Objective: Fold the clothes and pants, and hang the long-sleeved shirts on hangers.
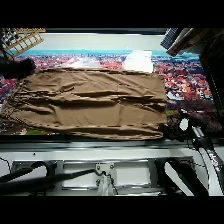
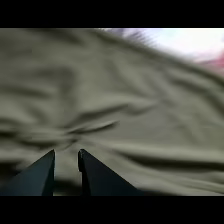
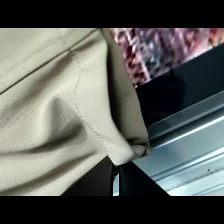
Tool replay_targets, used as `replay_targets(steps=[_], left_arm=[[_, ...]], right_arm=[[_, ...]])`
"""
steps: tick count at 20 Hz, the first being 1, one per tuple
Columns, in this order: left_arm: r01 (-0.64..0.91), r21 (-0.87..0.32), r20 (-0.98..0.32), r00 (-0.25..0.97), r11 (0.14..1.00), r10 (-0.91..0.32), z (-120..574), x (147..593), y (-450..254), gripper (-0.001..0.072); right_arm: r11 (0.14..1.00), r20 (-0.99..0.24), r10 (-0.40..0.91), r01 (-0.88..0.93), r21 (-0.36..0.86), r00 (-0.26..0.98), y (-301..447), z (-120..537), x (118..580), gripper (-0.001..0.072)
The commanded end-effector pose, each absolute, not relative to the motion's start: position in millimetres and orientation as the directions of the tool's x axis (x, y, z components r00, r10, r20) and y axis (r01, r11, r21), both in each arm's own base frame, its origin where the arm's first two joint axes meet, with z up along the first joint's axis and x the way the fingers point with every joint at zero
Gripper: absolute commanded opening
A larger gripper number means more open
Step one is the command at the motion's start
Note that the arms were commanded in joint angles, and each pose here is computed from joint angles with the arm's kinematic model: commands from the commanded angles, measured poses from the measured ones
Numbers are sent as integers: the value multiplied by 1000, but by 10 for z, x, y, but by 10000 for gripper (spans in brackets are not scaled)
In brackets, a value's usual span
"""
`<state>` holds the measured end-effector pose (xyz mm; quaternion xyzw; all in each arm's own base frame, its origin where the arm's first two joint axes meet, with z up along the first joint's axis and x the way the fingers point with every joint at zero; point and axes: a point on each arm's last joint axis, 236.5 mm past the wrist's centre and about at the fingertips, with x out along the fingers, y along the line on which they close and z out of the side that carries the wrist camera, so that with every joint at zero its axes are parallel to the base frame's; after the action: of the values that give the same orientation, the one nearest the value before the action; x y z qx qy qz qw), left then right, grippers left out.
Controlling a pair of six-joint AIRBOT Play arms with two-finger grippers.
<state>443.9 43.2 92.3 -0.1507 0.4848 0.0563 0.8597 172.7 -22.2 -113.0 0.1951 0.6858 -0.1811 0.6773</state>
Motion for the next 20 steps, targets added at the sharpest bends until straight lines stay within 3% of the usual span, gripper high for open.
replay_targets(steps=[1, 5, 6, 8, 14, 20], left_arm=[[-405, 19, -914, 364, 914, 181, 527, 3905, 1109, 153], [-544, 77, -944, 230, 836, 237, 175, 3216, 1639, 185], [-572, 85, -953, 192, 816, 234, 62, 3053, 1744, 285], [-574, 79, -966, 159, 815, 205, -108, 2859, 1873, 354], [-617, 74, -924, 254, 783, 287, -191, 2938, 2396, 353], [-604, 78, -961, 165, 793, 220, -708, 2935, 2384, 353]], right_arm=[[879, -1000, 21, 476, 23, 9, -223, -1131, 1763, 22], [918, -999, 24, 395, 33, 26, -214, -1129, 1802, 22], [923, -999, 22, 383, 35, 39, -219, -1126, 1830, 22], [924, -996, 15, 381, 46, 85, -234, -1088, 1917, 22], [928, -982, -7, 368, 64, 190, -264, -884, 2030, 22], [928, -968, -16, 364, 78, 250, -269, -738, 2062, 22]])
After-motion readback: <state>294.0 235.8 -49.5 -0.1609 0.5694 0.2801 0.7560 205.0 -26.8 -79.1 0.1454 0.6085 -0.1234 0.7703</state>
